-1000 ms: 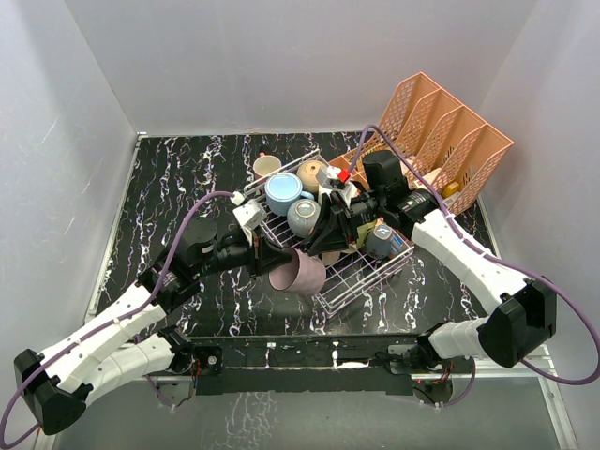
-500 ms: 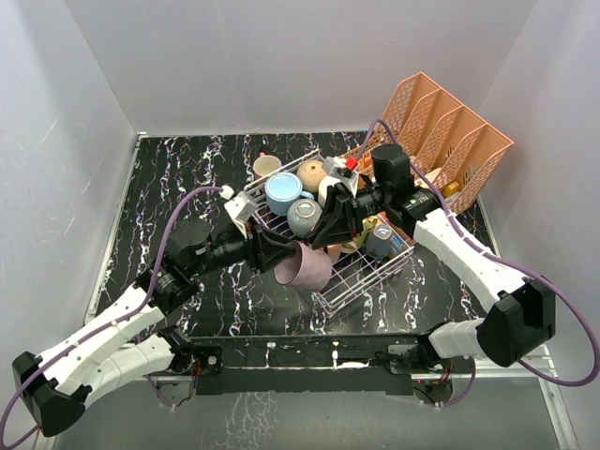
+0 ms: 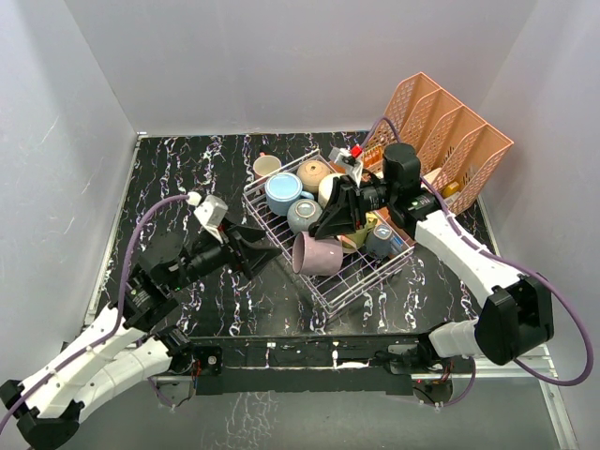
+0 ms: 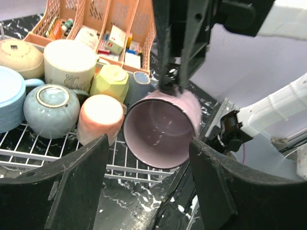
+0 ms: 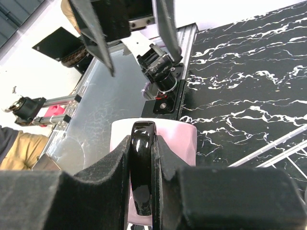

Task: Load the cups into the dish rack
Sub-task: Turn the cup upside down in the dish rack.

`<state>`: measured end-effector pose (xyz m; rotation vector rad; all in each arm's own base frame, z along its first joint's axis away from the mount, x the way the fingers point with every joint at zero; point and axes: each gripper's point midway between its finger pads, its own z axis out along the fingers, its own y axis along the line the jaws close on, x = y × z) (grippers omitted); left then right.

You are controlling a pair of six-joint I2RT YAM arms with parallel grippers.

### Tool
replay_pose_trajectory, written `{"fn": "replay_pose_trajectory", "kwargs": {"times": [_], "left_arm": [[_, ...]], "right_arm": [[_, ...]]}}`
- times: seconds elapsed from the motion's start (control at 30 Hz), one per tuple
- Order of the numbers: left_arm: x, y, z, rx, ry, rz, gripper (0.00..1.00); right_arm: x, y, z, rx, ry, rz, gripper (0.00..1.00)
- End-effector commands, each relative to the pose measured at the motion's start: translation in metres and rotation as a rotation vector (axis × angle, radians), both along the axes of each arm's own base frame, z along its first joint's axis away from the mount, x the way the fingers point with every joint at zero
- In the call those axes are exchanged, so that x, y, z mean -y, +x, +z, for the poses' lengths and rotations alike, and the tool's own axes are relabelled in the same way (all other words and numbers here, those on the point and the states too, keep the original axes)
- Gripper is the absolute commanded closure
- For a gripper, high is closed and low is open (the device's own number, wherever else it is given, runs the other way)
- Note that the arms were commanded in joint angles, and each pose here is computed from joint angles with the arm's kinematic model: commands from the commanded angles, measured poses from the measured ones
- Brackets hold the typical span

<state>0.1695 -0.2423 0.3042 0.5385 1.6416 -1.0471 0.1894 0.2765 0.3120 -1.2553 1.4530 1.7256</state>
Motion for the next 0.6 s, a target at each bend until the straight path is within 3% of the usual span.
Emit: {"fn": "replay_pose_trajectory", "kwargs": {"times": [0.0,0.1,0.17,0.4,0.57], "left_arm": [[-0.002,-0.009,0.025,-0.019,-0.116,-0.005,0.34],[0.008,-0.011,0.023,-0.087,-0.192,-0.04,0.33],[0.013,-0.011,0.022,-0.098,-0.213,-0.053,0.27],[0.022,-0.006,0.014,0.052,-0.152,-0.107,0.17],[0.043,-0.003,-0.008,0.026,-0.14,-0.186,0.16]], "right_arm": [[-0.001,0.014,0.012,0.029,0.016,-0.054,0.92],[-0.001,0.028,0.013,0.034,-0.001,-0.111,0.92],[-0.001,0.035,0.012,0.026,-0.023,-0.144,0.92],[-0.001,0.037,0.016,0.019,-0.033,-0.155,0.92],[0.0,0.034,0.016,0.012,-0.025,-0.135,0.92]]}}
